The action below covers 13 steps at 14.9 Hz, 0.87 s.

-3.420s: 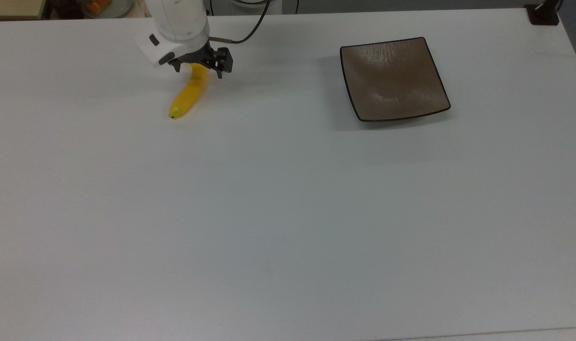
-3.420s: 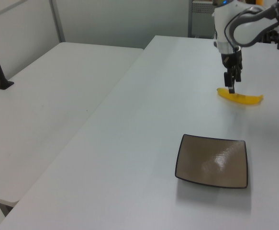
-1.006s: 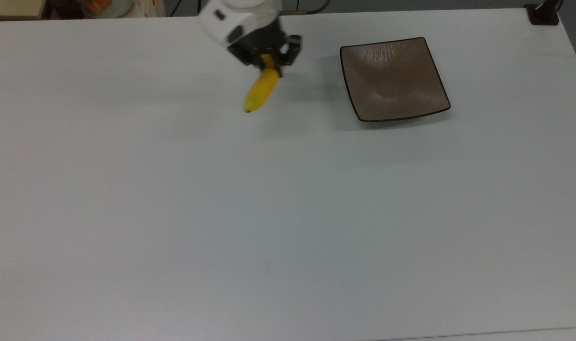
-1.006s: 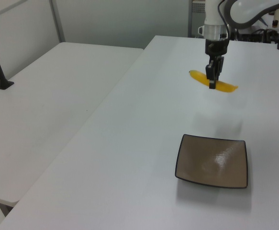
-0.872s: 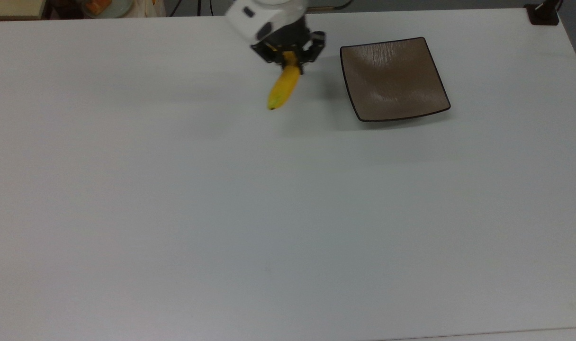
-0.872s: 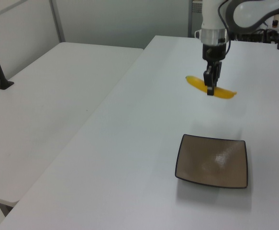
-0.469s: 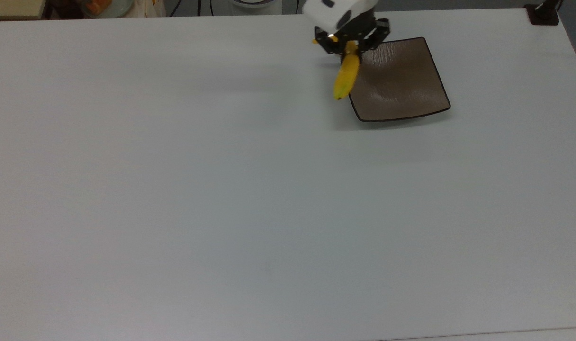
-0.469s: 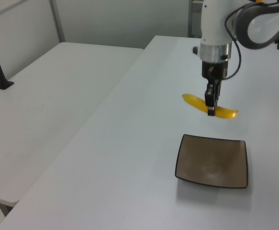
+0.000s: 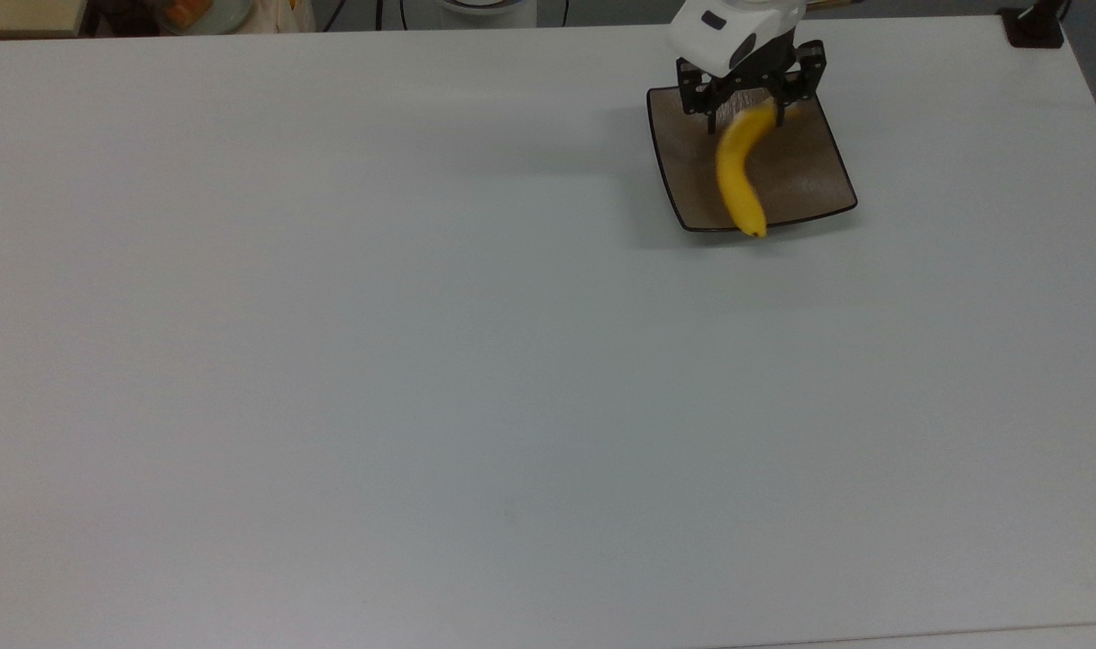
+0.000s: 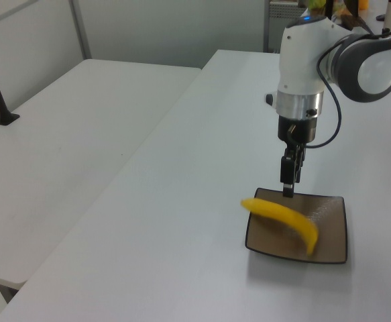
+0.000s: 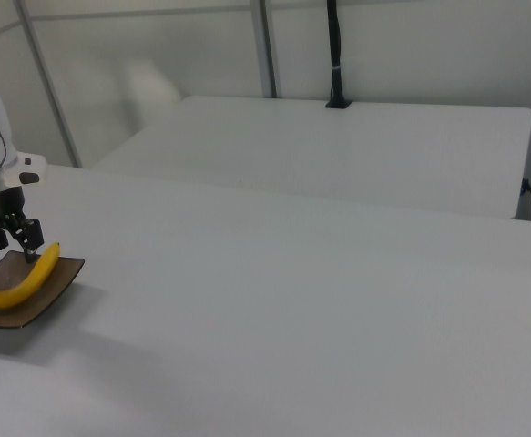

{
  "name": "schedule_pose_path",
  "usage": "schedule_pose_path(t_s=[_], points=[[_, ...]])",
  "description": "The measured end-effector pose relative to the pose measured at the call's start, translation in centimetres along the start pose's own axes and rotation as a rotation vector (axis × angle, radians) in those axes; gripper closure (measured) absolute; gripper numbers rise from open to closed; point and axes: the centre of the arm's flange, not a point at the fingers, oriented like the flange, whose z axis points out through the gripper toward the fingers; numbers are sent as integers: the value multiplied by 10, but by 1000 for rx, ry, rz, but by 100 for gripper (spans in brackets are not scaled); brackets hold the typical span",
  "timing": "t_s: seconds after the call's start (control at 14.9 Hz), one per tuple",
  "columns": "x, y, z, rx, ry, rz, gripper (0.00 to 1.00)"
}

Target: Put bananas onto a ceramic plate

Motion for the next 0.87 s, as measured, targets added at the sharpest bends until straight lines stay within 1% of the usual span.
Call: schedule_pose_path(t_s=[0.07,0.13,0.34,0.4,0.54,0.6,0.74,0.8,0.87], points=[[0,-3,0,4,3,5,10],[0,-4,-3,6,8,7,1],[4,-5,-12,13,25,10,0],[6,-4,-15,7,36,6,0],[11,2,-21,-47,70,-24,0],[14,12,-23,-105,73,-39,0],[17,36,-26,-199,25,-69,0],[19,51,-32,-235,-14,-90,0],[22,68,-40,-258,-50,-108,0]])
